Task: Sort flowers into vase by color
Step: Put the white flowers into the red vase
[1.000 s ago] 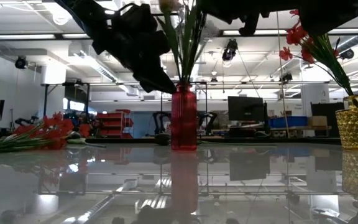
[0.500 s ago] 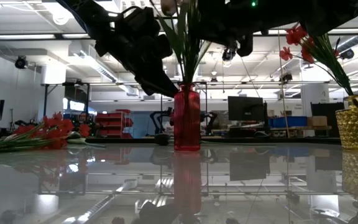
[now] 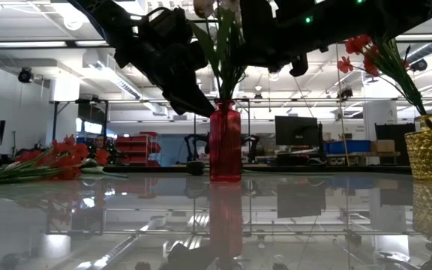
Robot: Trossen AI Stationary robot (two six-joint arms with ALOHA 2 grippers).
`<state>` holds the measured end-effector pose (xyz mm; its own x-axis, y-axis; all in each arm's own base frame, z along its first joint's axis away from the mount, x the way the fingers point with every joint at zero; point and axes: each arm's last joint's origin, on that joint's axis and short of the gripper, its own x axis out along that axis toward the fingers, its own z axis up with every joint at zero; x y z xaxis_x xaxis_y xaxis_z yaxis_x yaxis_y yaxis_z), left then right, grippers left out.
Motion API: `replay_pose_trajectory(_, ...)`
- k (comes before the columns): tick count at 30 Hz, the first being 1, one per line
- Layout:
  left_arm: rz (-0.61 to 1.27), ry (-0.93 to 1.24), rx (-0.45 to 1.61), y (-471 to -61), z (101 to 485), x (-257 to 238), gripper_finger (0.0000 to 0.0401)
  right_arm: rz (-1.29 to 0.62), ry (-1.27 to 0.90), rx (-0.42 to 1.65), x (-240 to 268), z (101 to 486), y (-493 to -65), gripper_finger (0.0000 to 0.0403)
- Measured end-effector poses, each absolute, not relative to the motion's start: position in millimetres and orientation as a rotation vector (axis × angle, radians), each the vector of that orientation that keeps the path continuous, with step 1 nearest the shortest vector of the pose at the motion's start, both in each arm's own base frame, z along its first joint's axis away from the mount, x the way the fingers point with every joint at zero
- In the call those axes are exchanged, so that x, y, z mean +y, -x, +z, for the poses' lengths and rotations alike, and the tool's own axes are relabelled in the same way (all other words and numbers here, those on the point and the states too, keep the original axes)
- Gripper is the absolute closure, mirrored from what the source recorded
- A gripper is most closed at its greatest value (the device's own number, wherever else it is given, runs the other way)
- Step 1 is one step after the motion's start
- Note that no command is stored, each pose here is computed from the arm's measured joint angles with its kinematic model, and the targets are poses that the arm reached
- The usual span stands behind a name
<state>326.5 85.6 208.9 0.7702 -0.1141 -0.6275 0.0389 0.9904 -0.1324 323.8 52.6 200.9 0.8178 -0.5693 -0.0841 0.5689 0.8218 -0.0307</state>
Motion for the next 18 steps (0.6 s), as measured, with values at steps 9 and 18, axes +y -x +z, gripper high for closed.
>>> replay_pose_trajectory(9, -0.083, 0.113, 0.682, -327, 209, 86, 0.0315, -0.624, -0.079, 0.104, 49, 196, -324, 0.0364)
replay_pose_trajectory(18, -0.077, 0.115, 0.677, -325, 212, 87, 0.0315, -0.631, -0.082, 0.155, 48, 190, -322, 0.0244)
